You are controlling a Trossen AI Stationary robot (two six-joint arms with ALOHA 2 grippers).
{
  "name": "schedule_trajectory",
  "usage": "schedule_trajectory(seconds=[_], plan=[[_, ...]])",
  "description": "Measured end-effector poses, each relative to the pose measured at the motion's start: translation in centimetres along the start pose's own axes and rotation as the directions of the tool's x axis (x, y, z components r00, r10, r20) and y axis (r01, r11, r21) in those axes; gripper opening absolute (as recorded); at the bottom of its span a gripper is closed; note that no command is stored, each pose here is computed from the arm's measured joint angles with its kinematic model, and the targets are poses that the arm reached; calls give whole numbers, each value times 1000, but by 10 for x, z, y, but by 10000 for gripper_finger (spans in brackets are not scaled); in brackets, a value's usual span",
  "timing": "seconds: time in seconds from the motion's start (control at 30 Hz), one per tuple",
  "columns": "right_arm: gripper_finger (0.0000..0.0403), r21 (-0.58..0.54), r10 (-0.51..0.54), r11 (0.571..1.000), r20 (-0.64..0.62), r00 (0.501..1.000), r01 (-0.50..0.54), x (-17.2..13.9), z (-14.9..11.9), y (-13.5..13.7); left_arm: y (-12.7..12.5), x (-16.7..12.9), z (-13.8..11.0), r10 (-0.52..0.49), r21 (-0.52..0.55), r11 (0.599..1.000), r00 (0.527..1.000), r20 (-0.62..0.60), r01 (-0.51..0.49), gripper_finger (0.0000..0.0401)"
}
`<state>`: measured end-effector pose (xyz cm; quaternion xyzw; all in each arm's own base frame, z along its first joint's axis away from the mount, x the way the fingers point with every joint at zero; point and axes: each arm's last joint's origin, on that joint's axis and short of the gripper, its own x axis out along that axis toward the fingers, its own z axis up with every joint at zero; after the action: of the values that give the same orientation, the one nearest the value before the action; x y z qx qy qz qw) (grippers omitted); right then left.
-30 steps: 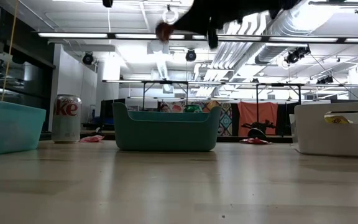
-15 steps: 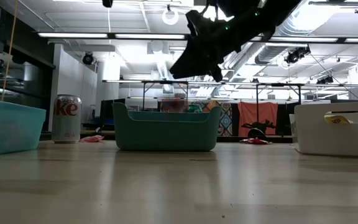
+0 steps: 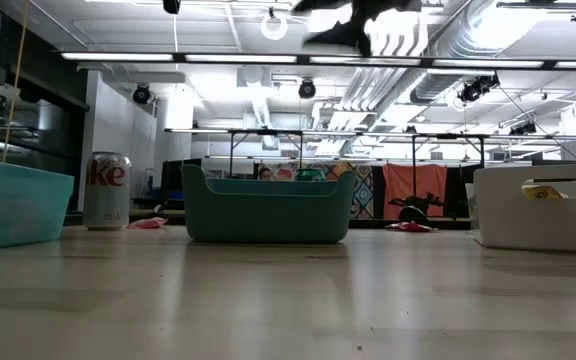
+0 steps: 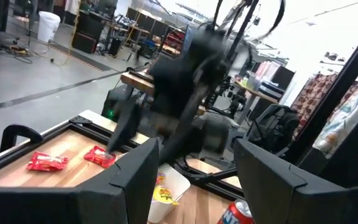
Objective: Sort candy
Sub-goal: Put the red candy into the green bin
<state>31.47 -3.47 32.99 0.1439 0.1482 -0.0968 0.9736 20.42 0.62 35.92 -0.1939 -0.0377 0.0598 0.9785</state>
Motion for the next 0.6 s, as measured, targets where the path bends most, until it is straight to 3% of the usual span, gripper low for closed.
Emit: schedule_trajectory(seconds=[0.13,0.23,0.43,0.5,0.6], plan=[[270,-78,43,996,139,989,-33,-50,29,6,0,0,0,1,0,1000,1000,0,-1,197],[270,-67,72,996,196,978,-60,-79,35,10,0,0,0,1,19,1000,1000,-1,-1,197],[270,-67,153,988,200,968,-142,-95,29,21,1,0,0,8,41,999,1000,5,-8,197],[270,-78,157,987,195,968,-144,-95,28,23,1,0,2,11,-7,1000,1000,17,-11,197],[270,-77,150,987,187,971,-138,-93,27,22,0,2,1,13,-160,987,1000,-13,-15,197]])
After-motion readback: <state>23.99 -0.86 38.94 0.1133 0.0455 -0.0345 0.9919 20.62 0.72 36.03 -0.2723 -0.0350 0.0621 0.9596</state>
